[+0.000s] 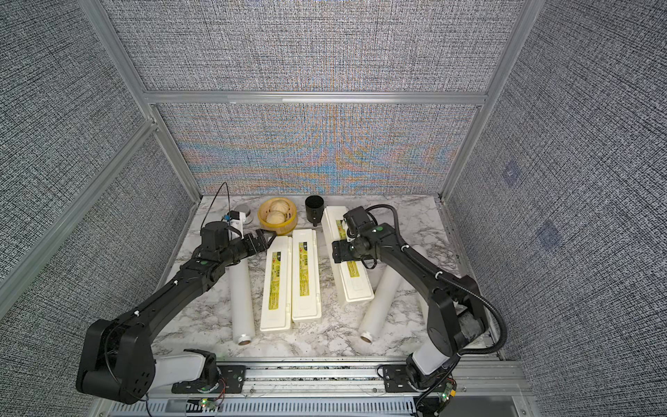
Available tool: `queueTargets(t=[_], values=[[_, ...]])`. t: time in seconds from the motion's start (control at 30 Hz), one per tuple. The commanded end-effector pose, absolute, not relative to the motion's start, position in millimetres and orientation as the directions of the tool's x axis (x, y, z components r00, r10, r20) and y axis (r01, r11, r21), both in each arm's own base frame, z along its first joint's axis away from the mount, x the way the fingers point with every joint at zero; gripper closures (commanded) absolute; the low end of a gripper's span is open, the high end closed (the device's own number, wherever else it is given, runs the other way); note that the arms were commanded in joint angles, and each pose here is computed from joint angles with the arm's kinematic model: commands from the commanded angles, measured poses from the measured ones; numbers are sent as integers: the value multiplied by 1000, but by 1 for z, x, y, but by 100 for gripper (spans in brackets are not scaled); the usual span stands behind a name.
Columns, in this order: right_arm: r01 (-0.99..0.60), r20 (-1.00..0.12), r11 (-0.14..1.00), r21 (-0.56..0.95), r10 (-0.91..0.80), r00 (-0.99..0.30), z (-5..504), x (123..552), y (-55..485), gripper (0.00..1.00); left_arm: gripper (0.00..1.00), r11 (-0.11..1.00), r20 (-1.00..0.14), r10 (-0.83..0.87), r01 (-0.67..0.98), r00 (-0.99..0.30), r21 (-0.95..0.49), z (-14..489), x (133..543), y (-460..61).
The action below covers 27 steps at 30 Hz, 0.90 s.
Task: Put plastic wrap rolls into dispensers
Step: Pick up the plastic wrap cutting box from the center of the board, then open the lid of the plastic wrap cutting box.
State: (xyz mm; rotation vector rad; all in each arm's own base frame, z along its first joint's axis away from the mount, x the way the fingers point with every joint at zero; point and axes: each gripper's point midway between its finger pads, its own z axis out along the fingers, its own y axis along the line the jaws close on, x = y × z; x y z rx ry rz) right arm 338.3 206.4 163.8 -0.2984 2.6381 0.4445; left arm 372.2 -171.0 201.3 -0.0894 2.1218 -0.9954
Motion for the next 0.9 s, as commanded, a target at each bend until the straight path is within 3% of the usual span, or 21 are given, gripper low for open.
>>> queueTargets(t=[0.0,0.23,0.43,0.87], values=[[-370,-495,817,442,-121,-861,194,325,228,11,0,482,-620,-354,431,-701,-763,250,368,-208],[-492,-572,569,659,-46,-819,260,296,241,11,0,212,-588,-289,549,-755,-809,286,362,-260],[-573,-611,373,729,-21,-791,295,277,253,11,0,30,-564,-281,580,-777,-814,310,354,-286],[-558,-567,256,789,-45,-822,297,271,268,11,0,-23,-560,-292,591,-776,-807,330,354,-302]])
